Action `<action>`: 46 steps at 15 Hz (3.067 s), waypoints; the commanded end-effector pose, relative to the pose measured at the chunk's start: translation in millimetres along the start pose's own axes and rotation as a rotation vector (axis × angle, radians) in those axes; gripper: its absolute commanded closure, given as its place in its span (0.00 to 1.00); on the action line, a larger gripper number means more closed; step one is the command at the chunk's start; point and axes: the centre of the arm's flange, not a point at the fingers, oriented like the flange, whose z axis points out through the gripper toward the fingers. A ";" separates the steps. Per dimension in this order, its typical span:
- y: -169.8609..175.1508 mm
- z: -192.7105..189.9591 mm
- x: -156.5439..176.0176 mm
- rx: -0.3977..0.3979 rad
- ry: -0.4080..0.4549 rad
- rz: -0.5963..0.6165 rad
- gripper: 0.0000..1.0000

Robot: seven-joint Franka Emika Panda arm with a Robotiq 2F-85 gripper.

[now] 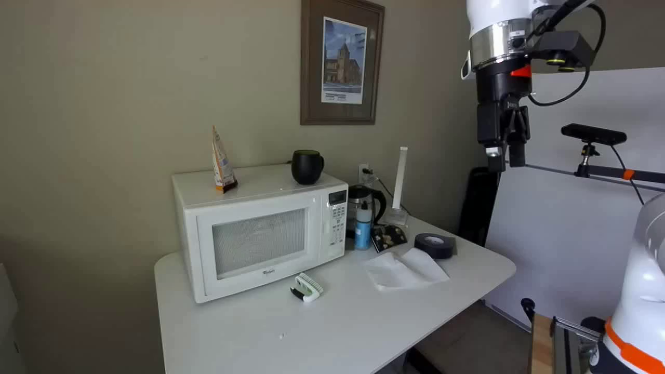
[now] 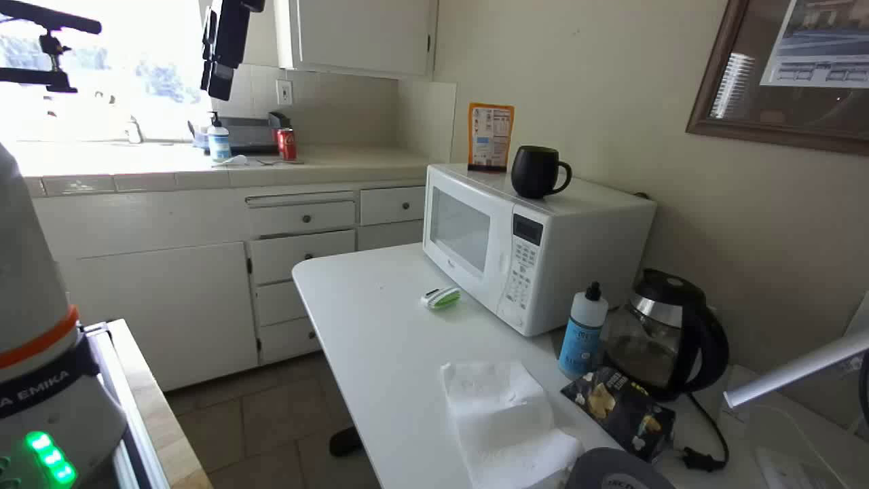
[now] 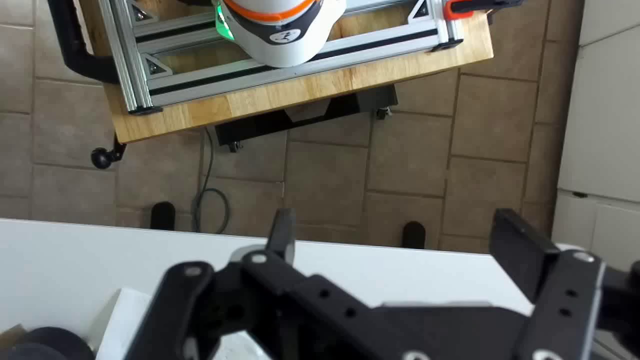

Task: Move the black masking tape to the left

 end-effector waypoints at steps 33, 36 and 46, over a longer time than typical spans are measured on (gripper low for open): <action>427.3 168.9 217.7 0.417 0.390 1.113 0.00; 420.8 169.3 207.8 0.404 0.369 1.107 0.00; 444.1 193.9 251.8 0.374 0.333 1.210 0.00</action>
